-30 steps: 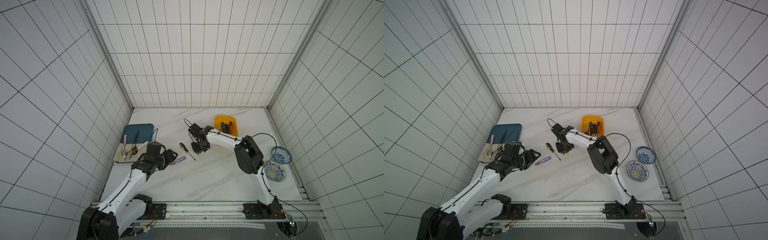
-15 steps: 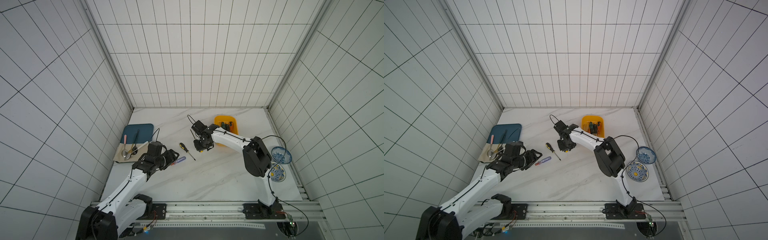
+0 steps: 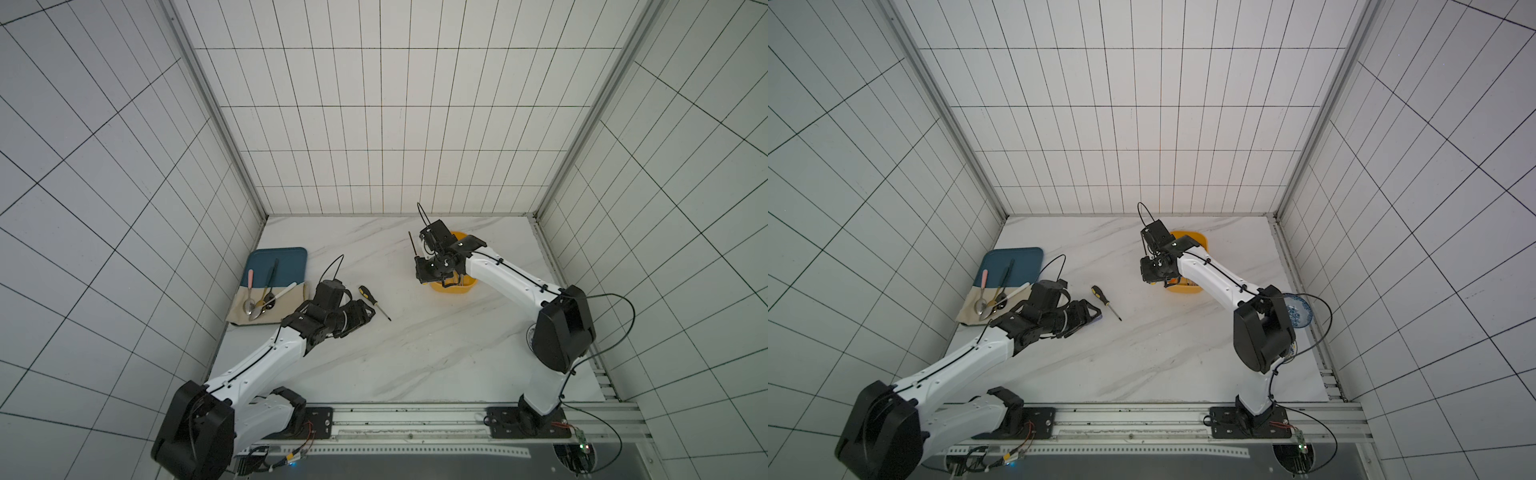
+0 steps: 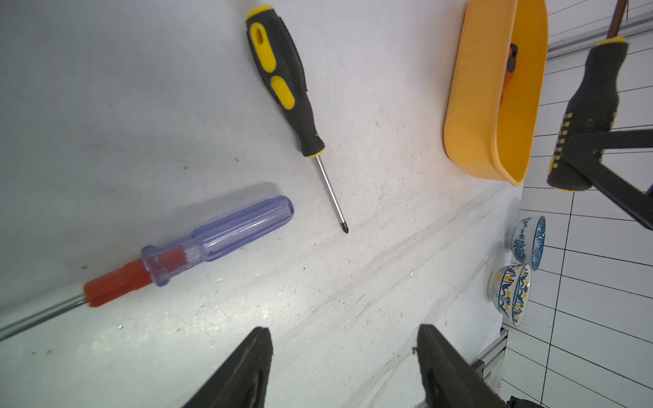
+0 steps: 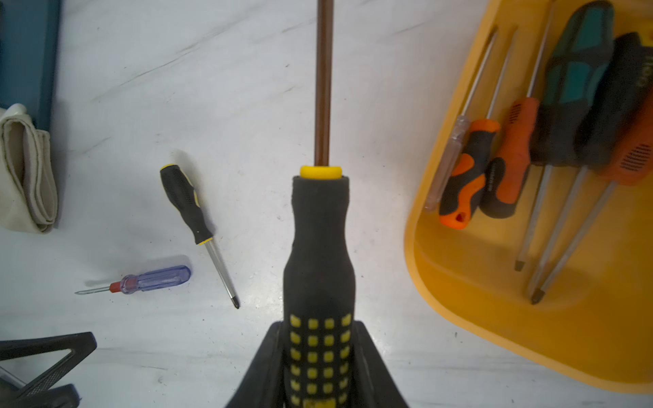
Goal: Put the screwdriver on the desktop into the storage box
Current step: Place the screwdriver in the storage box.
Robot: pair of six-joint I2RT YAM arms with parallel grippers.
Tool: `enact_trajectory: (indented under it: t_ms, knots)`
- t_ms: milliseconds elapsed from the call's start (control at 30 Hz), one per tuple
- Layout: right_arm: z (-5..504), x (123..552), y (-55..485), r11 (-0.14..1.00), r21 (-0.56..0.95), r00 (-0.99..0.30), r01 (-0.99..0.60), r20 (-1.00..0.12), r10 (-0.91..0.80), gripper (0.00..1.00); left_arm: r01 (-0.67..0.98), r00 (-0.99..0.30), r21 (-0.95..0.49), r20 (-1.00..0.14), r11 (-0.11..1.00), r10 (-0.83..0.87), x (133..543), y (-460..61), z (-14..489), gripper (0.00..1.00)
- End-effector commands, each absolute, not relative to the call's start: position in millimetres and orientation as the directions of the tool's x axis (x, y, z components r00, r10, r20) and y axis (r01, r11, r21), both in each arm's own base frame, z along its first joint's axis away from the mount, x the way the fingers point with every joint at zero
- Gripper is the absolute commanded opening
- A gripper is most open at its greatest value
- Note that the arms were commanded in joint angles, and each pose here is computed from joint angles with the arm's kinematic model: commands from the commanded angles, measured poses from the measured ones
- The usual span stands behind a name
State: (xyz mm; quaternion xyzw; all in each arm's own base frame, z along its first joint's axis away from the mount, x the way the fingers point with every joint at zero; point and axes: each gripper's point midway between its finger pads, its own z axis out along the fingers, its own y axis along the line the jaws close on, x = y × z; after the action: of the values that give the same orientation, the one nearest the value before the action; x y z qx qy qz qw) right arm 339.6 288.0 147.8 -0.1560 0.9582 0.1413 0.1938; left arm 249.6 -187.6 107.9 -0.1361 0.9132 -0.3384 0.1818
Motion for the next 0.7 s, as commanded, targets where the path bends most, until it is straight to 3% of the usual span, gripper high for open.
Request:
enact_trajectory:
  t_ms: [0,667]
  knots:
    - [153,346,272,0.921,0.232,-0.881,-0.314,-0.433,-0.191,0.18,-0.04,-0.893,-0.693,-0.299,0.72,-0.337,260,-204,128,0.69]
    - [115,390,224,0.945,0.295,-0.932,-0.142,-0.36,-0.028,0.18,-0.001,-0.913,-0.672,-0.302,0.741,-0.274,257,-227,128,0.69]
